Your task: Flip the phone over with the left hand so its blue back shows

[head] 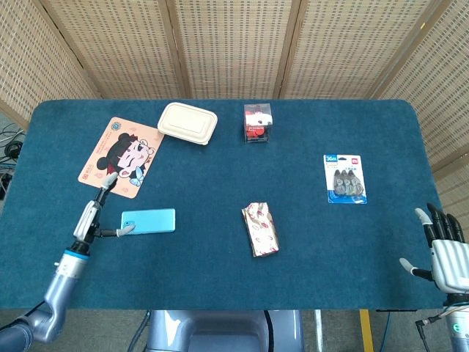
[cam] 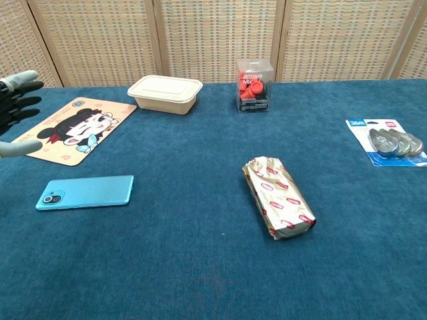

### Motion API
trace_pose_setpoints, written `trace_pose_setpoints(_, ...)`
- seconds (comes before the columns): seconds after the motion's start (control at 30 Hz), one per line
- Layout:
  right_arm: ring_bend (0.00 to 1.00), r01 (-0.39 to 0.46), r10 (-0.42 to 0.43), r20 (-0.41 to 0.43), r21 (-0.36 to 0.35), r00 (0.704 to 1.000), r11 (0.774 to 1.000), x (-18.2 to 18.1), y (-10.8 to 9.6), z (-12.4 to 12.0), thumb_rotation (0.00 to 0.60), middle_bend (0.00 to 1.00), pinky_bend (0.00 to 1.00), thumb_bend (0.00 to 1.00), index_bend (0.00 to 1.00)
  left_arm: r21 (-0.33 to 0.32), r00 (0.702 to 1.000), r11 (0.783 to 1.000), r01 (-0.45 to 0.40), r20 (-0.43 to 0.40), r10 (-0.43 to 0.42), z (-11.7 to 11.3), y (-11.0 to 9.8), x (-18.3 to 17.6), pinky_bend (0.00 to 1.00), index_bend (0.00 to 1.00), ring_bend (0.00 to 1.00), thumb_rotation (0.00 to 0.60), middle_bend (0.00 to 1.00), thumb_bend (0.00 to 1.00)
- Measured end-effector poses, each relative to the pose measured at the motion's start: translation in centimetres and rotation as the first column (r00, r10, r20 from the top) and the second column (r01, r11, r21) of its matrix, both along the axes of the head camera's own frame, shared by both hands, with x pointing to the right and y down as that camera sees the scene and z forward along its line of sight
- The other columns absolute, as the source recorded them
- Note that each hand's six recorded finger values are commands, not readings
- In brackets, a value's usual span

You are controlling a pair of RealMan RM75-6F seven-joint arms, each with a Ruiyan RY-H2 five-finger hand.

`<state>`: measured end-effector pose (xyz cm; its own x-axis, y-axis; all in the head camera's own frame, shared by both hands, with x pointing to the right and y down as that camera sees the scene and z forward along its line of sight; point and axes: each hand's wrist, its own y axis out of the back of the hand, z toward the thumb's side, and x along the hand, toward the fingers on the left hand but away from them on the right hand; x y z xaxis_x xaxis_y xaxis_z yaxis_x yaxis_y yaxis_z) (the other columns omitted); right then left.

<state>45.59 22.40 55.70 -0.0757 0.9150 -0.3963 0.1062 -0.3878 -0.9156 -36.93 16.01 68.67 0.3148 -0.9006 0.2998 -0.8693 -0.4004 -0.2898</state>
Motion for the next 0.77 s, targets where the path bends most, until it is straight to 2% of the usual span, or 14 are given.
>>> trace_pose_setpoints(0.17,0.0,0.002,-0.002,0.004,0.005,1.0,1.0,-0.1,0.0,-0.2,0.6,0.0,0.0,0.0,0.01,0.084,0.991,0.995,-0.061,0.127,0.051,-2.3,-0.2,-0.9,0.0,0.0,0.0,0.6,0.0,0.0)
trace_pose_setpoints(0.27,0.0,0.001,-0.001,0.005,0.009,1.0,1.0,0.0,0.0,-0.3,0.6,0.0,0.0,0.0,0.01,0.113,0.959,0.986,-0.119,0.271,0.084,-3.9,-0.5,-1.7,0.0,0.0,0.0,0.6,0.0,0.0)
trace_pose_setpoints(0.33,0.0,0.0,0.0,0.005,0.011,1.0,1.0,0.0,0.0,-0.4,0.6,0.0,0.0,0.0,0.01,0.123,0.918,0.979,-0.16,0.384,0.102,-5.2,-0.6,-2.2,0.0,0.0,0.0,0.6,0.0,0.0)
trace_pose_setpoints(0.37,0.0,0.0,0.0,0.005,0.012,1.0,1.0,0.0,0.0,-0.4,0.6,0.0,0.0,0.0,0.01,0.124,0.895,0.976,-0.177,0.433,0.107,-5.7,-0.7,-2.4,0.0,0.0,0.0,0.6,0.0,0.0)
trace_pose_setpoints(0.47,0.0,-0.001,0.001,0.003,0.018,1.0,1.0,0.0,-0.1,-0.6,0.6,0.0,0.0,0.0,0.01,0.127,0.791,0.967,-0.222,0.603,0.102,-7.8,-0.7,-3.4,0.0,0.0,0.0,0.6,0.0,0.0)
trace_pose_setpoints(0.5,0.0,-0.001,0.001,0.003,0.02,1.0,1.0,0.0,-0.1,-0.7,0.6,0.0,0.0,0.0,0.01,0.122,0.741,0.965,-0.232,0.665,0.095,-8.7,-0.7,-3.8,0.0,0.0,0.0,0.6,0.0,0.0)
trace_pose_setpoints(0.57,0.0,-0.001,0.001,0.001,0.023,1.0,1.0,0.0,-0.1,-0.7,0.6,0.0,0.0,0.0,0.01,0.107,0.665,0.965,-0.24,0.742,0.083,-10.0,-0.5,-4.4,0.0,0.0,0.0,0.6,0.0,0.0)
trace_pose_setpoints(0.6,0.0,-0.001,0.001,-0.001,0.025,1.0,1.0,0.0,-0.1,-0.8,0.6,0.0,0.0,0.0,0.01,0.093,0.616,0.967,-0.236,0.784,0.075,-10.9,-0.2,-4.8,0.0,0.0,0.0,0.6,0.0,0.0)
trace_pose_setpoints(0.63,0.0,0.0,0.0,-0.003,0.028,1.0,1.0,0.0,-0.1,-0.8,0.6,0.0,0.0,0.0,0.01,0.079,0.583,0.971,-0.227,0.809,0.07,-11.5,0.0,-5.2,0.0,0.0,0.0,0.6,0.0,0.0)
trace_pose_setpoints(0.7,0.0,0.001,-0.001,-0.005,0.03,1.0,1.0,0.0,-0.1,-0.8,0.6,0.0,0.0,0.0,0.01,0.048,0.528,0.978,-0.201,0.846,0.067,-12.7,0.6,-5.9,0.0,0.0,0.0,0.6,0.0,0.0)
trace_pose_setpoints(0.77,0.0,0.004,-0.003,-0.011,0.03,1.0,1.0,0.0,0.0,-0.8,0.6,0.0,0.0,0.0,0.01,0.03,0.508,0.981,-0.19,0.858,0.073,-13.1,1.0,-6.0,0.0,0.0,0.0,0.6,0.0,0.0)
